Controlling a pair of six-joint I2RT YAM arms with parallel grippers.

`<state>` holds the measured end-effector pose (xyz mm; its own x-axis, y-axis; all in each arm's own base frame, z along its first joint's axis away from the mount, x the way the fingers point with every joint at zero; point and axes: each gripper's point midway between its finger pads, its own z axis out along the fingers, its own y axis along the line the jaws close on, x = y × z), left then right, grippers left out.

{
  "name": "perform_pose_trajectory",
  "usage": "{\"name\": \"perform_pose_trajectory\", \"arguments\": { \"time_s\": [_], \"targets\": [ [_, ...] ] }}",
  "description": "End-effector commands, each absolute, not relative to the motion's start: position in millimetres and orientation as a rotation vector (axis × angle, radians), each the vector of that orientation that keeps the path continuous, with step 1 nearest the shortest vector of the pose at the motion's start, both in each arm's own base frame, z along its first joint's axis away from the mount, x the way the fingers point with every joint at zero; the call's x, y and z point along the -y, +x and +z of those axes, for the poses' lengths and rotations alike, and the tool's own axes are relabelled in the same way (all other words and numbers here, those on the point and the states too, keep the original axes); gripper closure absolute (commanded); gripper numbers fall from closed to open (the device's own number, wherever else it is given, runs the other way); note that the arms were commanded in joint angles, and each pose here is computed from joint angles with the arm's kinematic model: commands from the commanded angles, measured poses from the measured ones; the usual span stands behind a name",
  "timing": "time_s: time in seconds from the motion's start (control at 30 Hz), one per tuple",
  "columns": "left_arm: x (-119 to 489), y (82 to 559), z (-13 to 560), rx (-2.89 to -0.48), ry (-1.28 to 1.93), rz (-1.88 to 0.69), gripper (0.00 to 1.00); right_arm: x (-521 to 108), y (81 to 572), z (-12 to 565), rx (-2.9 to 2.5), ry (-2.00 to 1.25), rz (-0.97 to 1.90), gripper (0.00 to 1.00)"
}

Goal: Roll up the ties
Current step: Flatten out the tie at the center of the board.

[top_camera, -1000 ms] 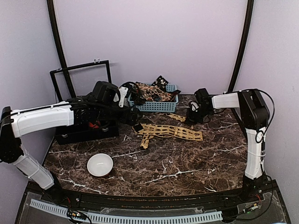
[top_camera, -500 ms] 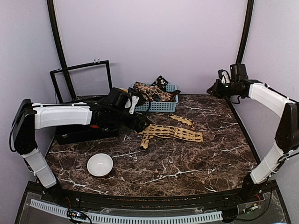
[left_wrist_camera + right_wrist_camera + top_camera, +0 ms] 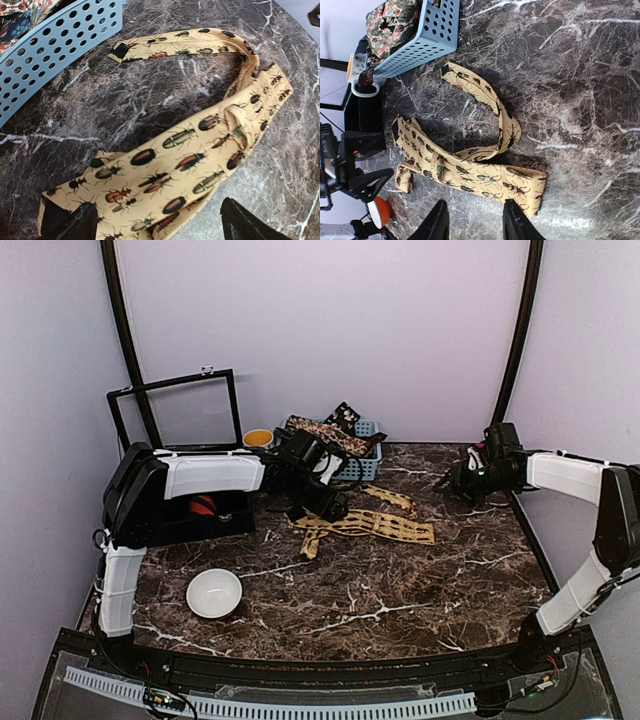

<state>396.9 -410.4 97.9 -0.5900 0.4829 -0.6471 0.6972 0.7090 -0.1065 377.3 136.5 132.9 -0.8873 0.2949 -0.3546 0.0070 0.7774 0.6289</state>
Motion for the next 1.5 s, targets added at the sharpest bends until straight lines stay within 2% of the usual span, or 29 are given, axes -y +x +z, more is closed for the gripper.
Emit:
{"name": "perform_pose_trajectory", "arguments": {
  "time_s": [0.0,0.27,0.43,0.8,1.13,1.3,1.47],
  "targets": [
    [382.0,413.8,94.5,-2.412,0.795,-0.387,0.12,-149.7,376.4,159.9,-2.438,0.147,0.975,0.58],
    [334.1,413.1,75.1,-2.573,0.423,-0.351,0.12,-207.2,388.4,168.1,-2.436,-0.106,0.993,0.45],
    [321.2,405.0,105.9,-2.495,0.264,-0.520,0.12,-266.4,403.3,155.2,-2.479,-0.339,0.909,0.39],
    [263.8,398.7,157.2,-2.433,0.105,-0.536,0.11,-389.0,420.2,107.1,-2.524,-0.681,0.803,0.38],
    [248.6,399.6,170.7,-2.417,0.083,-0.500,0.11,-420.6,431.3,37.2,-2.594,-0.891,0.472,0.36],
    [246.5,401.6,172.6,-2.405,0.079,-0.488,0.10,-421.1,410.7,3.4,-2.626,-1.003,0.407,0.44],
    [241.7,403.8,173.4,-2.400,0.081,-0.448,0.09,-423.2,406.3,7.9,-2.624,-1.029,0.411,0.79]
  ]
}}
